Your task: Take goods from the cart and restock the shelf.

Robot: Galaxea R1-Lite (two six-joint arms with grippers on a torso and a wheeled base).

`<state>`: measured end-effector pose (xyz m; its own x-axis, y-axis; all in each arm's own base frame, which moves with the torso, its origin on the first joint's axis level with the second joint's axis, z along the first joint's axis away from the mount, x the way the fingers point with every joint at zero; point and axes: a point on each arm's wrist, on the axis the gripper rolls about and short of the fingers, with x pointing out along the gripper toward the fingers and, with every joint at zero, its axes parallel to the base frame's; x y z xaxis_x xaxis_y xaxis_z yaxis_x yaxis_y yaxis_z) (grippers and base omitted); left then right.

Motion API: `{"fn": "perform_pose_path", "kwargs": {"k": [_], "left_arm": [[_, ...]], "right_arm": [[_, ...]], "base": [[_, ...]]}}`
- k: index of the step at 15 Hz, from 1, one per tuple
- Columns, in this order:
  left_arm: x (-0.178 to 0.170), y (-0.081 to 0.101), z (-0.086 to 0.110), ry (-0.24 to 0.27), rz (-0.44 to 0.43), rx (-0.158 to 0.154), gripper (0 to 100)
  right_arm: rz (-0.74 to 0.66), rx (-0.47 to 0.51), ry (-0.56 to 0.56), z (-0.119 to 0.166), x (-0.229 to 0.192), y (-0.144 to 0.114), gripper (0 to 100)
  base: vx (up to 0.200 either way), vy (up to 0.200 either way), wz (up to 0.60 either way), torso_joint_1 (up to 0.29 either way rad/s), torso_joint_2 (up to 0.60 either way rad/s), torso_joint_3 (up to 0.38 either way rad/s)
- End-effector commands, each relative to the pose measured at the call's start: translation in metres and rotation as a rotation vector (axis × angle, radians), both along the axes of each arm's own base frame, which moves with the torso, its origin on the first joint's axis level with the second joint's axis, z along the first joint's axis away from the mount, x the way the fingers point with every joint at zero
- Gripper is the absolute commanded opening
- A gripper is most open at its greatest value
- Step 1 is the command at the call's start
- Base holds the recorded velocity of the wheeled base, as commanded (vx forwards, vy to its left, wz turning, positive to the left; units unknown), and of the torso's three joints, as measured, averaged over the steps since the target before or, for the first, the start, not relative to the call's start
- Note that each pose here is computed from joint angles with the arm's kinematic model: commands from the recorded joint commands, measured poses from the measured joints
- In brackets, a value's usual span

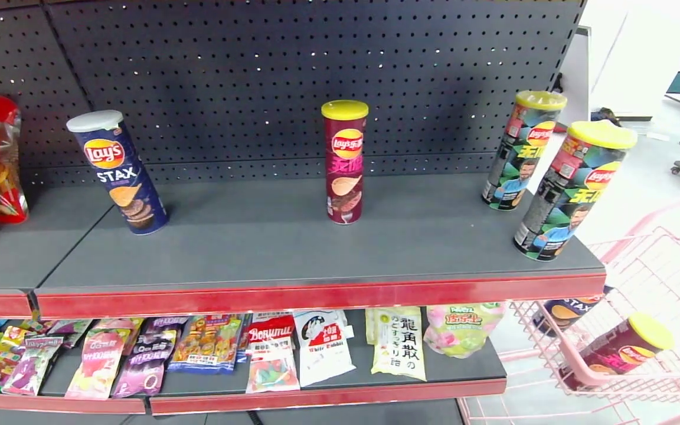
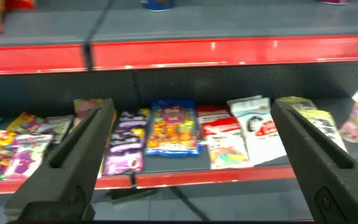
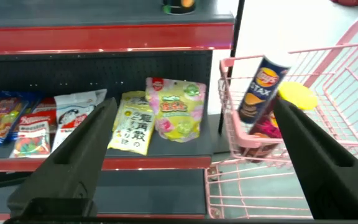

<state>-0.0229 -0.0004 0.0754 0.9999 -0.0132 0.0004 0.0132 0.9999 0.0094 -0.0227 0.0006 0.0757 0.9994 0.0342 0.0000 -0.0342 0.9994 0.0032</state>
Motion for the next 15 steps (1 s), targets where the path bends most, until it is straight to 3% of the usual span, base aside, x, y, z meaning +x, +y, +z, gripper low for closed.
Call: {"fn": "perform_pose_path", "kwargs": {"k": [1,10,12,15], "left_arm": [[0.0001,0.0000,0.0001,0.000,0.001,0.000,100],[0.0001,0.0000,0.0001,0.000,0.001,-0.002,100],[0.0001,0.0000,0.0001,0.000,0.001,-0.002,100],[0.0001,0.0000,0.0001,0.000,0.001,-0.003,100]], "right_arm": [[0.001,0.000,0.000,0.0000,0.0000,0.0000,100],[0.001,0.000,-0.002,0.0001,0.0000,0.0000,100],[-0.001,0.000,-0.002,0.0001,0.0000,0.0000,100],[-0.002,0.000,-0.002,0.0001,0.0000,0.0000,100]], "base": [[0.000,-0.200,0.00,0.002,0.00,0.002],[0.000,-0.200,0.00,0.004,0.00,0.001],[0.000,0.000,0.00,0.000,0.00,0.000],[0.000,0.000,-0.60,0.004,0.00,0.002]]}}
